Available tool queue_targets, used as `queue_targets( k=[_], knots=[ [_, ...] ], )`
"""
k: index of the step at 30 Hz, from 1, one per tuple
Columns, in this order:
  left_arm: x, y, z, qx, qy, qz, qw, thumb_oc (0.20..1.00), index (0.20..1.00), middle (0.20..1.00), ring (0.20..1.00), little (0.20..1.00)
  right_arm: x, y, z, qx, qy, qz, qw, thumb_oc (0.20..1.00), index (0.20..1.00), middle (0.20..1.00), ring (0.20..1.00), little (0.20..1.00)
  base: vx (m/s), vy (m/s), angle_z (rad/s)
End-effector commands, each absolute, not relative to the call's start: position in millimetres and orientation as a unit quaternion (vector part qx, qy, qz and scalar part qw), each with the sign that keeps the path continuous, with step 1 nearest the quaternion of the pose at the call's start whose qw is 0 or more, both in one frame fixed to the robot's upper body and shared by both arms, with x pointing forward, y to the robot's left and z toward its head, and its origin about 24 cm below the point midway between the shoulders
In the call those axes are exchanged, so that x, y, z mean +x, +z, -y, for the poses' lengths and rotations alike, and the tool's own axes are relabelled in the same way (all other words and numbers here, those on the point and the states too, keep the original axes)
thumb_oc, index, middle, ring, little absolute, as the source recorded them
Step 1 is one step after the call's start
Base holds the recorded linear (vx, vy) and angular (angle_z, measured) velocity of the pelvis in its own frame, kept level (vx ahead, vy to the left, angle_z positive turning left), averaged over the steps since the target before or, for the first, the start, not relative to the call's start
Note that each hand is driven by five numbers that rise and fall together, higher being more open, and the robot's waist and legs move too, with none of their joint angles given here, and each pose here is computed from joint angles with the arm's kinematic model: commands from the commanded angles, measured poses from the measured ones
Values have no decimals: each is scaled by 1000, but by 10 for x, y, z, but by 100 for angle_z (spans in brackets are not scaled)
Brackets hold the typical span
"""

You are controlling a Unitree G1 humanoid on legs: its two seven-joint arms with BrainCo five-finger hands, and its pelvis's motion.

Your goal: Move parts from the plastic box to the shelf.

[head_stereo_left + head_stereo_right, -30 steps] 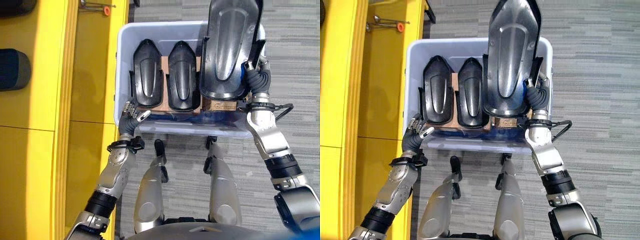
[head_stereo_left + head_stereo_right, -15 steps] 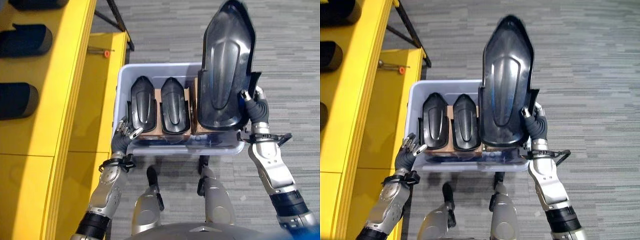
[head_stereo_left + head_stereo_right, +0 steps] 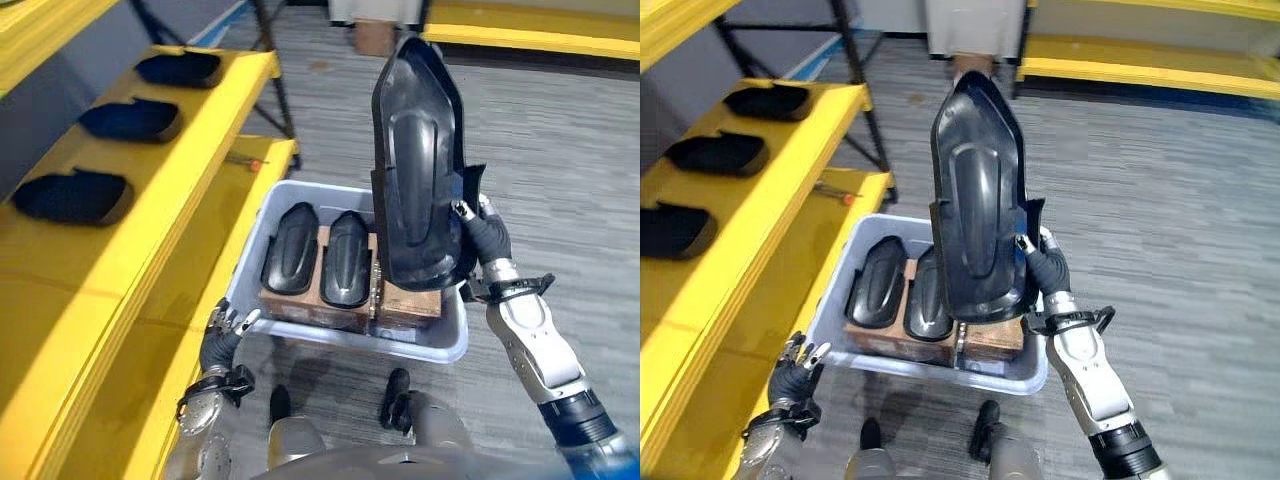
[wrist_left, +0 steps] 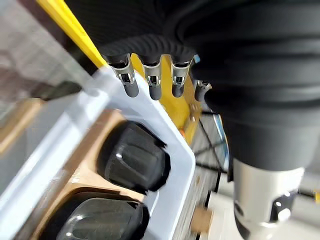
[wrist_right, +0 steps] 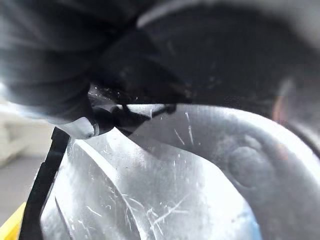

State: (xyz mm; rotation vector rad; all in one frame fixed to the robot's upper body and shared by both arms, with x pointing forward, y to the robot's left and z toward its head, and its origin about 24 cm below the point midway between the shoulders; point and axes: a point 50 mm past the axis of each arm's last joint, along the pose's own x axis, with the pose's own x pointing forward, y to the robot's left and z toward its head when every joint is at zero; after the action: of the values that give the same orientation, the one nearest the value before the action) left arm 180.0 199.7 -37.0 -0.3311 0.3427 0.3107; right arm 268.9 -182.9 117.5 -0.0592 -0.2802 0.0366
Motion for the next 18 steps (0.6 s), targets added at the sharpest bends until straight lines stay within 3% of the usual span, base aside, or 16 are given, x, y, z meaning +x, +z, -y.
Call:
queue_targets(
  k=[1, 8, 18],
  knots=[
    [1945, -116, -2142, -145, 139, -105, 974, 1000, 1000, 1000, 1000, 1000, 2578, 1419, 1978, -36, -16, 217, 975, 200, 200, 200, 200, 200, -145, -129, 191],
    [2023, -33, -2048, -140, 99, -95, 981, 1000, 1000, 1000, 1000, 1000, 2357, 1125, 2220, -4, -86, 161, 983, 200, 200, 200, 200, 200, -51, 72, 143],
    [1953, 2, -2228, -109, 124, -89, 982, 1000, 1000, 1000, 1000, 1000, 2376, 1067, 2180, 0, -78, 146, 986, 200, 200, 200, 200, 200, 60, 178, 13]
  ],
)
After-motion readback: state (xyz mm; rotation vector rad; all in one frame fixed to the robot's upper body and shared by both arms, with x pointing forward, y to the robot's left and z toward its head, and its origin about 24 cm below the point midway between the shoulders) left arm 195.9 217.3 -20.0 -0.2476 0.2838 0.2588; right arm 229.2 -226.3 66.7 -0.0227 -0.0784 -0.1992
